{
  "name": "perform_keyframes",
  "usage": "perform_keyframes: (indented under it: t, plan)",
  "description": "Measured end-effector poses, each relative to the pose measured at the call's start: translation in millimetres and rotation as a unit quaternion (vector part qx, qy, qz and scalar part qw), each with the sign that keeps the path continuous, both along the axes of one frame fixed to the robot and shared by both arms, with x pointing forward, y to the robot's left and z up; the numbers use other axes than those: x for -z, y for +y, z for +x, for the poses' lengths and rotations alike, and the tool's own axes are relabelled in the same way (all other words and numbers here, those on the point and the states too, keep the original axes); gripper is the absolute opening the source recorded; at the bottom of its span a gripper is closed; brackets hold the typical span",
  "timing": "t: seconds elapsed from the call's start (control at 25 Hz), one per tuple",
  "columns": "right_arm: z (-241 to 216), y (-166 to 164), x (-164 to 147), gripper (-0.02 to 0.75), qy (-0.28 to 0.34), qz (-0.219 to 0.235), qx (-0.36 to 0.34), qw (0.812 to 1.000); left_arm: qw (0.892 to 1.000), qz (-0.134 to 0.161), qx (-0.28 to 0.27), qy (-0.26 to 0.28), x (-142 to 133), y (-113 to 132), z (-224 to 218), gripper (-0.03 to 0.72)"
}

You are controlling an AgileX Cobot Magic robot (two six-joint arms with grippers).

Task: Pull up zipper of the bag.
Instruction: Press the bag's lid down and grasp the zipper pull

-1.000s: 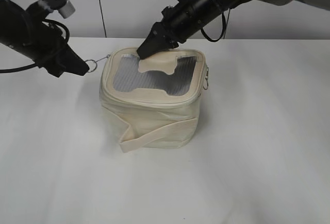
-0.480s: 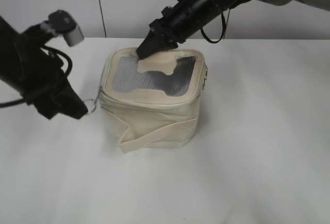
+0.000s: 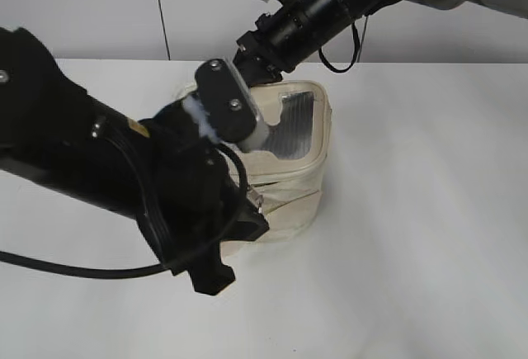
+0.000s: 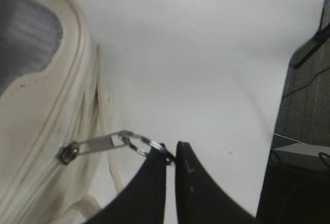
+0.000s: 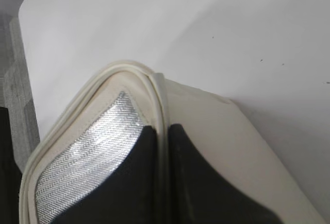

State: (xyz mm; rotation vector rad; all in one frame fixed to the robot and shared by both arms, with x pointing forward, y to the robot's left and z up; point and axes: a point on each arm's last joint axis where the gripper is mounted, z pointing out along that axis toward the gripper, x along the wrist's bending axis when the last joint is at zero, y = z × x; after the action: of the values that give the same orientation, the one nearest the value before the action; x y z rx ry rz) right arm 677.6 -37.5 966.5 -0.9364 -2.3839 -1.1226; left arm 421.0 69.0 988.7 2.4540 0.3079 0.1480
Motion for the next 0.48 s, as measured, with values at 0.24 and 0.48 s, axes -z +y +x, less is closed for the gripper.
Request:
perform_keyframes:
  t: [0.24,0.48]
  plan:
    - [0,1,-5,0.102,-0.003,-0.001,-0.008,1.0,0.998,-0.011,-0.035,0.048,1,3,-1,0.091]
    - [18,-24,-48,0.349,-0.056,-0.026,0.051,0.997,0.99,-0.032,-0.085,0.104,-23,47,13,0.377]
